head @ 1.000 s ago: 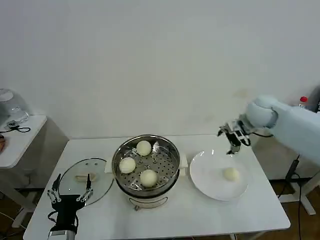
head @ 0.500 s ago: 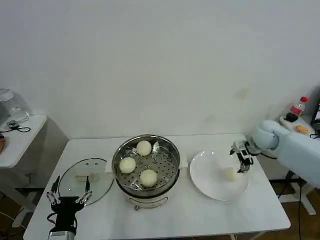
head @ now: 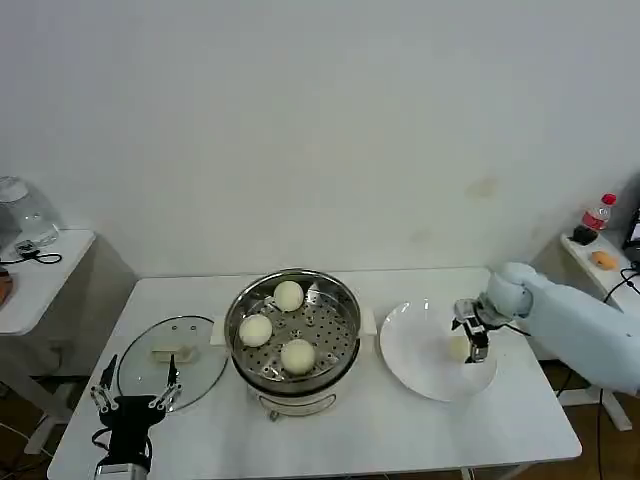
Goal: Take steamed baozi put them in steamer then cover it.
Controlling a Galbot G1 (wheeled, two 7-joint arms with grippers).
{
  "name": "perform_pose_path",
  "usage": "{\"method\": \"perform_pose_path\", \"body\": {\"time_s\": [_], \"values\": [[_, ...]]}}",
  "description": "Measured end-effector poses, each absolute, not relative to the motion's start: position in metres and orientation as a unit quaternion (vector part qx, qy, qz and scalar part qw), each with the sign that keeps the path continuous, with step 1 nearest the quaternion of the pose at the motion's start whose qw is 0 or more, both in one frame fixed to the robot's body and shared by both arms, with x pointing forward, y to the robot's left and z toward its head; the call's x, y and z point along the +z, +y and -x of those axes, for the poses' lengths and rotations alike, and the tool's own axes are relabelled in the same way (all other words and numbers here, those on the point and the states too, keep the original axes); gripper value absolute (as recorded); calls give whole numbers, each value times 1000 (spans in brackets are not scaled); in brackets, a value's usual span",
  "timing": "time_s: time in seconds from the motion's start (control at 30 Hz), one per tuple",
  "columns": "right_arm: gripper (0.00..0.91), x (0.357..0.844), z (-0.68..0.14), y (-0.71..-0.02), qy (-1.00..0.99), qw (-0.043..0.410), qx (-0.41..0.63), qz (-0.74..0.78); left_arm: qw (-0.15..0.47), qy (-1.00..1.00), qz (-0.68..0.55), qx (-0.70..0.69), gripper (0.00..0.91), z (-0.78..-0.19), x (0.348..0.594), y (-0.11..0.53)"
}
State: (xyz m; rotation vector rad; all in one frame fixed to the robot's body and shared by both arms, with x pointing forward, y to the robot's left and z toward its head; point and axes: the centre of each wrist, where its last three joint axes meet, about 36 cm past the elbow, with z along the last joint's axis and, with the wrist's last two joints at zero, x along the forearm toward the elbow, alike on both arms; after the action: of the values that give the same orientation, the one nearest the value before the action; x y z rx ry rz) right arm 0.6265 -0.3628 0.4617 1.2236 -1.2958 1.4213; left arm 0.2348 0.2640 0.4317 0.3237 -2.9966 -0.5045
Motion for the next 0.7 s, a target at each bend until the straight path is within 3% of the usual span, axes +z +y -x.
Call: {"method": "perform_pose_path", "body": {"time_s": [0.5,0.7], "values": [[776,450,-632,-367,-522,429,561,-478,42,-980,-106,-162,907,-236,431,262],[675,453,-632,-368,-521,431,560,-479,41,-980,-106,-162,907,-235,432,262]]}}
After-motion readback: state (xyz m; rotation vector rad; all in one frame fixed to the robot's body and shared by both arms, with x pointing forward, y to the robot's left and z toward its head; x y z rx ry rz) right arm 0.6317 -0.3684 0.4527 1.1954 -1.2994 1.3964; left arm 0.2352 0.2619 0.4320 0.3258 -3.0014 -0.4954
